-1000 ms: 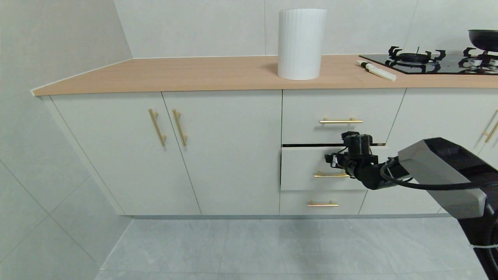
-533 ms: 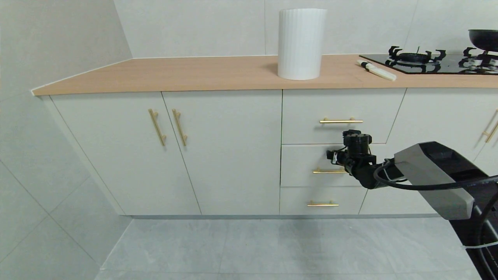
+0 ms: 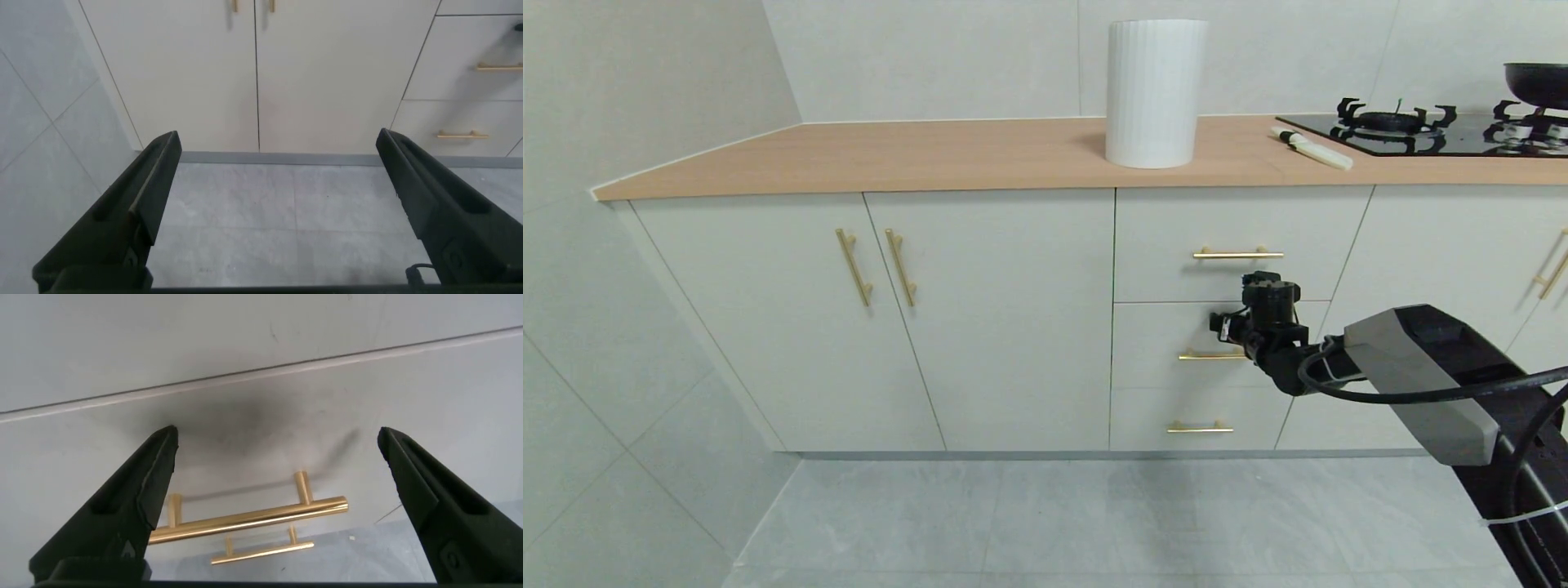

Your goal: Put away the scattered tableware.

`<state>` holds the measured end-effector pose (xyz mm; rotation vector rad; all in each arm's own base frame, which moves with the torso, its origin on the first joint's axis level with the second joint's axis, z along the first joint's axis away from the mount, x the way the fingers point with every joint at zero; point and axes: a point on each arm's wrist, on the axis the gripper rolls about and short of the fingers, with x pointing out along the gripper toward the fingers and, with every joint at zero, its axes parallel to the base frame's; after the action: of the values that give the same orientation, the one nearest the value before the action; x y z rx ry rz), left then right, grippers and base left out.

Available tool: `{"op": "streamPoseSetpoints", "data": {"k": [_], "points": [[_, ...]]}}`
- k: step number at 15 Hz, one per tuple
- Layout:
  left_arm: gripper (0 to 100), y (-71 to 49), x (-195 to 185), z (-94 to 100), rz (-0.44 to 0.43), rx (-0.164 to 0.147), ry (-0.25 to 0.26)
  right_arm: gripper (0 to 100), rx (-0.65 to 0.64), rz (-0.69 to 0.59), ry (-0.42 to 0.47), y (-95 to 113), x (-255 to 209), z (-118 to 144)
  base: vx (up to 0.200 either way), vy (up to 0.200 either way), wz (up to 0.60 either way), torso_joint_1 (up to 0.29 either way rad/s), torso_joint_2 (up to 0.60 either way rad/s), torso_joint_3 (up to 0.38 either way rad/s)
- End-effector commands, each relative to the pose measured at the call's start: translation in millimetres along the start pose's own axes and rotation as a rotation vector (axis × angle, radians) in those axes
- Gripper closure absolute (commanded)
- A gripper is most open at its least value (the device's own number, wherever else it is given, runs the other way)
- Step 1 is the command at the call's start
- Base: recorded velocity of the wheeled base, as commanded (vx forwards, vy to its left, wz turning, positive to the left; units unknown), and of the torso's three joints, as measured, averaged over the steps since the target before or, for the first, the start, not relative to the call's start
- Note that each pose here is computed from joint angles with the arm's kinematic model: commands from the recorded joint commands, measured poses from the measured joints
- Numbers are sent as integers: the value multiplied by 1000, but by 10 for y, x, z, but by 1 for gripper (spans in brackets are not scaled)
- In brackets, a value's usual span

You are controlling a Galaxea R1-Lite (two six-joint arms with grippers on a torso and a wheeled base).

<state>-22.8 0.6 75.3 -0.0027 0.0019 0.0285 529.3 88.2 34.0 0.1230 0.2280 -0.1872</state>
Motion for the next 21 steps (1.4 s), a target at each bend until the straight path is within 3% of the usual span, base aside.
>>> {"op": "streamPoseSetpoints", "data": {"k": [1,6,9,12,13,17,21], "points": [[0,0,0,0,1,0,0,0,4,-6,-11,1,4,6,0,0,0,0,0,0],[0,0,0,0,1,0,0,0,-2,-33,5,-26,-152,99,0,0,0,0,0,0],[0,0,0,0,1,0,0,0,39,-33,58,-119,-601,262,0,0,0,0,0,0],[0,0,0,0,1,0,0,0,54,-11,5,-296,-1219,543,0,0,0,0,0,0],[0,0,0,0,1,0,0,0,54,-11,5,-296,-1219,543,0,0,0,0,0,0],[0,0,0,0,1,0,0,0,73,36,-156,-667,-2697,1193,0,0,0,0,0,0],[0,0,0,0,1,0,0,0,10,46,-359,-1014,-3701,1477,0,0,0,0,0,0]]}}
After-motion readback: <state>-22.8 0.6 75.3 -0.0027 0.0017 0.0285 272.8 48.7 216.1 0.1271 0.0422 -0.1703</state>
